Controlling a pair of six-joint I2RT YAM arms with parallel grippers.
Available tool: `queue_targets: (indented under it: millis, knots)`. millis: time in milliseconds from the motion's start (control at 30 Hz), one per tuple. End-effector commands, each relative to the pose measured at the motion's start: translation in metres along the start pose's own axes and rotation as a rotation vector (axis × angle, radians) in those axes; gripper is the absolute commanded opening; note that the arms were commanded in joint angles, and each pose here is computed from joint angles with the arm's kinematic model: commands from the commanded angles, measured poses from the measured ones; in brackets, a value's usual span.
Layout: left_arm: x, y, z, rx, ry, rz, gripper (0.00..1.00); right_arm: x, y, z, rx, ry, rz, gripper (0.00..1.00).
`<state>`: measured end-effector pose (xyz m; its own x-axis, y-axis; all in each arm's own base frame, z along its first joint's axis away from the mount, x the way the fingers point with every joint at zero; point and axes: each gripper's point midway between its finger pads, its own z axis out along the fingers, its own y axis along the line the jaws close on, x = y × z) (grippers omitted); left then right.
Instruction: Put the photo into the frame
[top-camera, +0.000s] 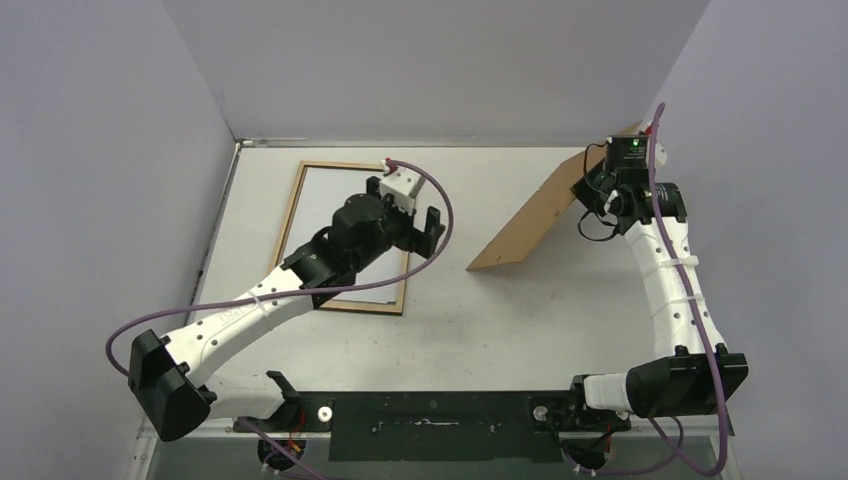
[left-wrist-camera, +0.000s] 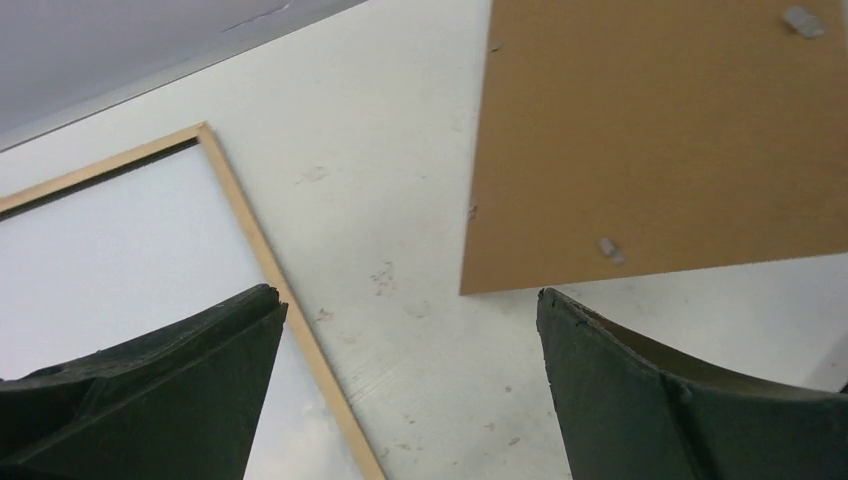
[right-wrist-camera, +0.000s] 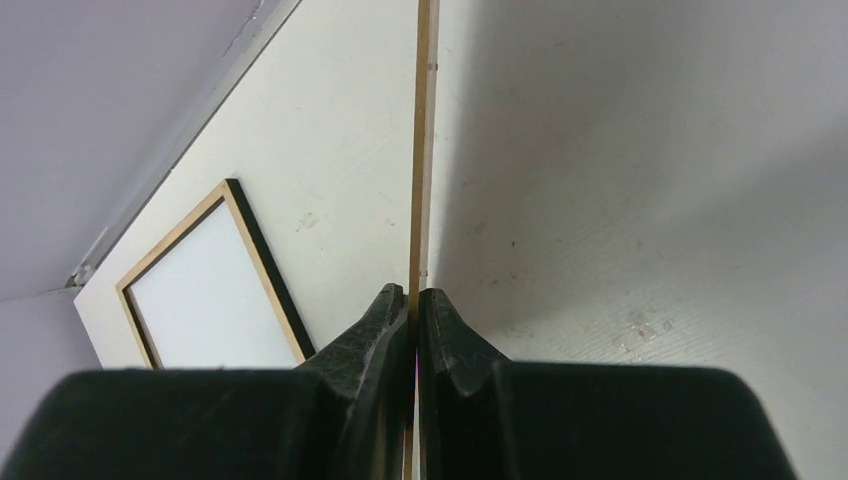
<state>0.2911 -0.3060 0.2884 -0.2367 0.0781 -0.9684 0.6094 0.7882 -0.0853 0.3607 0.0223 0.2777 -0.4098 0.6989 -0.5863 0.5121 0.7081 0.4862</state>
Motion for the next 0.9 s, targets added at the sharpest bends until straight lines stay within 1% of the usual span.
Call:
queue_targets:
  millis: [0, 67, 167, 267, 367, 500, 567, 667, 733, 867]
  knots:
    - [-0.012, 0.049, -0.016, -0.08, 0.016, -0.115, 0.97, -0.04, 0.049, -0.022, -0.213, -0.127, -0.02, 0.0]
    - [-0.004, 0.08, -0.015, -0.152, 0.057, -0.138, 0.97, -0.041, 0.059, -0.026, -0.27, -0.128, -0.026, 0.0]
    - [0.009, 0.13, -0.018, -0.275, 0.136, -0.194, 0.97, -0.038, 0.077, -0.03, -0.346, -0.093, -0.041, 0.0]
    - [0.031, 0.18, -0.022, -0.401, 0.223, -0.265, 0.97, -0.036, 0.102, -0.037, -0.466, -0.087, -0.07, 0.0]
    - [0.057, 0.238, -0.032, -0.553, 0.292, -0.397, 0.97, -0.043, 0.129, -0.045, -0.6, -0.142, -0.089, 0.0]
    - [0.08, 0.302, -0.05, -0.67, 0.329, -0.553, 0.97, -0.05, 0.151, -0.054, -0.683, -0.168, -0.136, 0.0]
    - [0.091, 0.329, -0.055, -0.685, 0.323, -0.628, 0.97, -0.053, 0.159, -0.058, -0.721, -0.178, -0.144, 0.0]
    - [0.111, 0.359, -0.058, -0.701, 0.348, -0.711, 0.96, -0.051, 0.168, -0.058, -0.758, -0.154, -0.153, 0.0]
    - [0.125, 0.372, -0.058, -0.685, 0.379, -0.739, 0.96, -0.047, 0.173, -0.058, -0.788, -0.129, -0.152, 0.0]
    - [0.152, 0.389, -0.049, -0.633, 0.445, -0.764, 0.91, -0.042, 0.175, -0.058, -0.805, -0.12, -0.146, 0.0]
